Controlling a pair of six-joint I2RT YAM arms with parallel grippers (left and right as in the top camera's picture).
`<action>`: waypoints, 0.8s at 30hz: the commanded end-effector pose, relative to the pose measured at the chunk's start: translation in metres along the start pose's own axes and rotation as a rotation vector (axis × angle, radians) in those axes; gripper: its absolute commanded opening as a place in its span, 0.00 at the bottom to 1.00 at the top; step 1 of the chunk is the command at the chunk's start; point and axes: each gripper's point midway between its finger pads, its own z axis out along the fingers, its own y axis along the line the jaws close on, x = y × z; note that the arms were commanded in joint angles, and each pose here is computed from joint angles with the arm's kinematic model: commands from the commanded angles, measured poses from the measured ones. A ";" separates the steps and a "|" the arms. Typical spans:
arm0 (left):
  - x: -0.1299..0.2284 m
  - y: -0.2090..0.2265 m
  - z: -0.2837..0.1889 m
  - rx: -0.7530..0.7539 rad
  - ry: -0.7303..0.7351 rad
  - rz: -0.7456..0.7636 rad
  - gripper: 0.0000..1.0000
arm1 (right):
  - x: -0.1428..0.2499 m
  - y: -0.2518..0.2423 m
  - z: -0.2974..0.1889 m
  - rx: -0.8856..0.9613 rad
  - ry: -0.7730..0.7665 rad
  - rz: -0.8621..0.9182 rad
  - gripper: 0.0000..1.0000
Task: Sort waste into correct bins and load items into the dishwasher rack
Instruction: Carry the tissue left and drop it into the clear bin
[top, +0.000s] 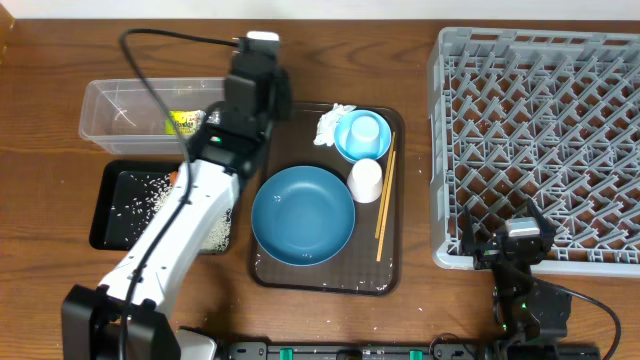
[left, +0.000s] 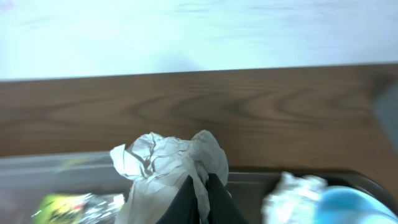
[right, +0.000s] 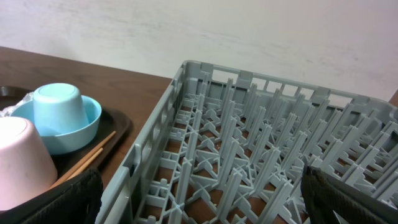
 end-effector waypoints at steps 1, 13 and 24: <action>0.003 0.047 0.005 -0.123 0.018 -0.098 0.06 | 0.002 0.002 0.000 -0.004 0.005 -0.012 0.99; 0.030 0.144 0.021 -0.317 0.092 -0.278 0.63 | 0.002 0.002 0.000 -0.004 0.005 -0.012 0.99; 0.004 0.018 -0.019 0.337 0.123 -0.282 0.87 | 0.002 0.002 0.000 -0.004 0.005 -0.012 0.99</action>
